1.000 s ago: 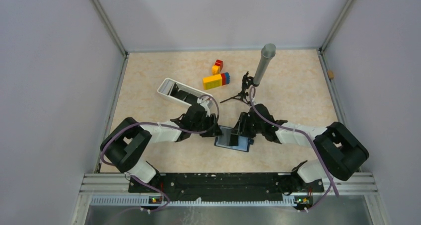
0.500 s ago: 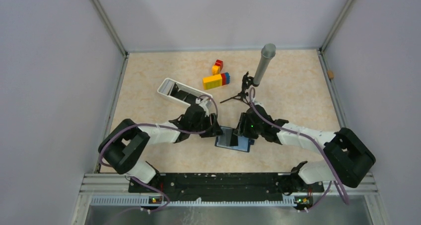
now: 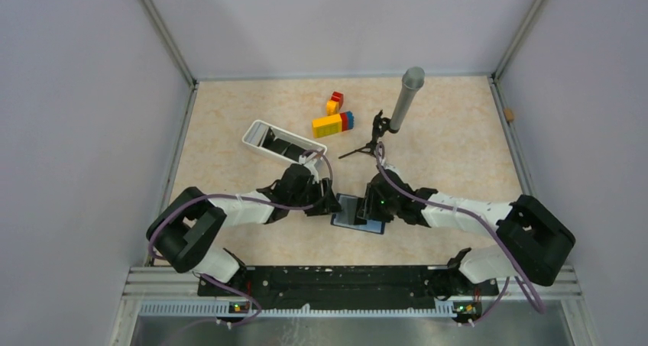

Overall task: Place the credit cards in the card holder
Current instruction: Insert the credit card into the card holder, then close the card holder at the center of the board.

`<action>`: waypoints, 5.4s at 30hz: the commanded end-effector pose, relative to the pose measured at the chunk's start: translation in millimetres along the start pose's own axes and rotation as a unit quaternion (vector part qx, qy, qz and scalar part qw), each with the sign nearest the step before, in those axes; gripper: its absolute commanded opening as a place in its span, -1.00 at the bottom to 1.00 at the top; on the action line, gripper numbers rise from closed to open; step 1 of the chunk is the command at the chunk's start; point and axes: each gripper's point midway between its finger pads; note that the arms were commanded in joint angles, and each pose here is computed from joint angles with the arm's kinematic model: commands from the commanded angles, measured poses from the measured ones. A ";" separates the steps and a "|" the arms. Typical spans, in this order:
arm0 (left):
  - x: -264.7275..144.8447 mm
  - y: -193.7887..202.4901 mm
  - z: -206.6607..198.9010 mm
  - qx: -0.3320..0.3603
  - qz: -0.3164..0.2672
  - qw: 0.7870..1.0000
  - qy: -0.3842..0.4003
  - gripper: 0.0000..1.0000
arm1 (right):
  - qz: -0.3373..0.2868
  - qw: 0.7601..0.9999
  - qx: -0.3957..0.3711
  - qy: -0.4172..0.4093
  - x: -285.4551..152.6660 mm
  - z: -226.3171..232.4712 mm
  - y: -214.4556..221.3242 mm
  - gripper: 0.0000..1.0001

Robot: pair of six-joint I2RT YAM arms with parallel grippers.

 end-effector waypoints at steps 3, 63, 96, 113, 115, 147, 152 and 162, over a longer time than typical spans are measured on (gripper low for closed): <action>0.2 11.9 -5.4 -0.008 0.014 1.000 0.022 0.13 | 0.006 1.000 0.002 0.008 7.1 12.2 3.2 -0.30; -1.0 12.0 -6.7 -0.026 0.004 1.000 0.009 0.20 | -0.014 0.997 0.033 0.073 -10.6 -69.5 -24.4 -0.13; -28.4 -25.1 -64.8 0.035 -0.083 0.988 0.128 0.24 | 0.046 0.998 0.045 -0.027 34.2 -23.6 6.0 -1.00; -34.0 -36.5 -19.0 0.032 -0.115 0.993 -0.009 0.26 | -0.014 0.996 0.075 -0.043 17.7 -27.7 -3.3 -1.00; -35.1 -30.3 -0.3 0.002 -0.113 0.992 -0.047 0.20 | -0.018 0.996 0.078 -0.044 16.4 -28.6 -3.3 -1.00; 14.2 -4.8 -51.1 -0.037 0.002 0.989 0.144 -0.25 | -0.009 0.992 0.098 -0.077 21.3 -19.8 1.9 -1.00; 9.1 -8.3 -57.7 -0.029 -0.011 0.986 0.164 -0.48 | -0.006 0.990 0.101 -0.099 22.5 -13.4 3.3 -1.00; -5.6 -18.0 -49.7 0.001 -0.045 0.990 0.133 -1.00 | -0.051 0.995 0.086 0.022 12.6 -56.8 -8.5 -0.94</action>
Point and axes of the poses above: each gripper's point midway between its finger pads, its own x axis out along the fingers, its own z axis along the line the jaws close on, y = z × x, and after that the axes turned 2 degrees about x, right-handed
